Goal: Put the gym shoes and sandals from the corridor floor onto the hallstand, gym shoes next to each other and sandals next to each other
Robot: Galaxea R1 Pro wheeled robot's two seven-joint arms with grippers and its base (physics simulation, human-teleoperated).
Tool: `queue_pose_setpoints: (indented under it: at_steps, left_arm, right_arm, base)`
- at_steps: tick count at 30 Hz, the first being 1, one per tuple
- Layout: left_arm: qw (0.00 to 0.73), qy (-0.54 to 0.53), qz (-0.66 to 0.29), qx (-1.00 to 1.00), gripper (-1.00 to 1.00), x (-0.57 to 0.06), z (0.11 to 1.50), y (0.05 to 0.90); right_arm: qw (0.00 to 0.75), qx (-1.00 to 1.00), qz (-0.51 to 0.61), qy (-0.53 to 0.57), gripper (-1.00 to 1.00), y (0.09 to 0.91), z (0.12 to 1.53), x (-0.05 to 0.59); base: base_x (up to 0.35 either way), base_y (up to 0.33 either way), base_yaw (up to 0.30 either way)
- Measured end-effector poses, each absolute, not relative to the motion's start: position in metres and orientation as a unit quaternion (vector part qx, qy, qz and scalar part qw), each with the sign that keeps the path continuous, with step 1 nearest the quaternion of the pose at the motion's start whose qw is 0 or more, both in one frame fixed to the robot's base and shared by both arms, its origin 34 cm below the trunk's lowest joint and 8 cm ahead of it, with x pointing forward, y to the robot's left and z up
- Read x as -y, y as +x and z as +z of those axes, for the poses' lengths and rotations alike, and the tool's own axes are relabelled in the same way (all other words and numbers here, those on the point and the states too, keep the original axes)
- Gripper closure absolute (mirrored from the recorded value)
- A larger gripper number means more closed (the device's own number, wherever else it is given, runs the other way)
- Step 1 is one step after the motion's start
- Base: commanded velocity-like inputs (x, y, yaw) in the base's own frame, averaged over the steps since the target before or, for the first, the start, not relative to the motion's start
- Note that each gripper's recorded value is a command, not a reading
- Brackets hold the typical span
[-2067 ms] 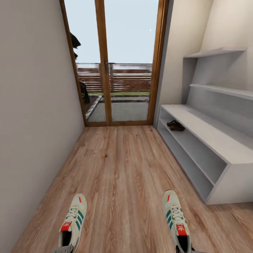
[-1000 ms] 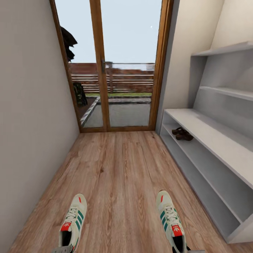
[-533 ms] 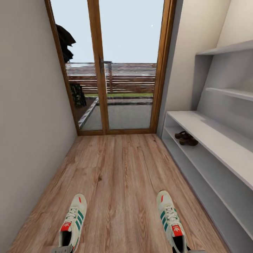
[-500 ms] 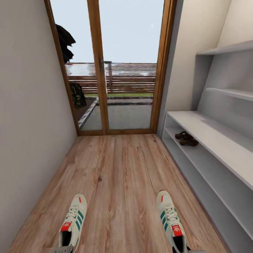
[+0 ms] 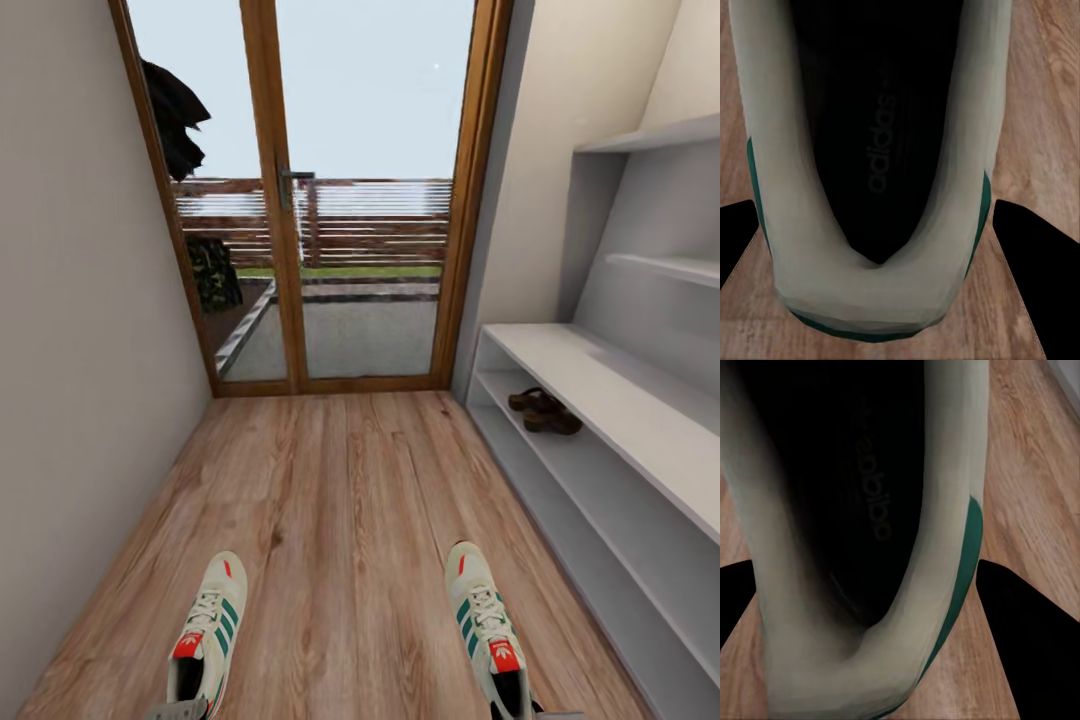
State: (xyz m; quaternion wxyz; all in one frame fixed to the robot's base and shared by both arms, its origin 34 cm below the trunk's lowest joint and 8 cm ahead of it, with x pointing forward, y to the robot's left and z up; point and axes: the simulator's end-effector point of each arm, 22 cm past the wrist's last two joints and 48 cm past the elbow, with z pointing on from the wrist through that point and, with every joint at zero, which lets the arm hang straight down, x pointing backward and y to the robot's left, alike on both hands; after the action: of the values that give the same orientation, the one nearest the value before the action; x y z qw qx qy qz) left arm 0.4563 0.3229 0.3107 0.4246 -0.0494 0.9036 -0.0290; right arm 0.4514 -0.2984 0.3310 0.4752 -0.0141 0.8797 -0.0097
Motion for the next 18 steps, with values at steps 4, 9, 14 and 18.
queue_pose_setpoints:
  at_steps: [4, 9, 14, 18]
  left_arm:
    - [0.425, -0.049, -0.029, -0.904, 1.0, -0.3229, 0.3107, 0.4564]
    - [0.424, -0.049, -0.029, -0.904, 1.0, -0.3231, 0.3107, 0.4564]
    - [0.424, -0.049, -0.029, -0.904, 1.0, -0.323, 0.3106, 0.456]
    - [0.424, -0.049, -0.029, -0.904, 1.0, -0.323, 0.3106, 0.4562]
  right_arm:
    - [0.475, -0.88, -0.01, -0.014, 1.0, 0.4514, 0.331, 0.2984]
    - [0.475, -0.88, -0.01, -0.013, 1.0, 0.4513, 0.3311, 0.2986]
    - [0.476, -0.88, -0.01, -0.013, 1.0, 0.4514, 0.3311, 0.2987]
    - [0.476, -0.879, -0.01, -0.014, 1.0, 0.4514, 0.3312, 0.2985]
  base:
    - [0.339, 0.0, 0.0]
    - [0.34, 0.0, 0.0]
    - [0.34, 0.0, 0.0]
    - [0.34, 0.005, 0.0]
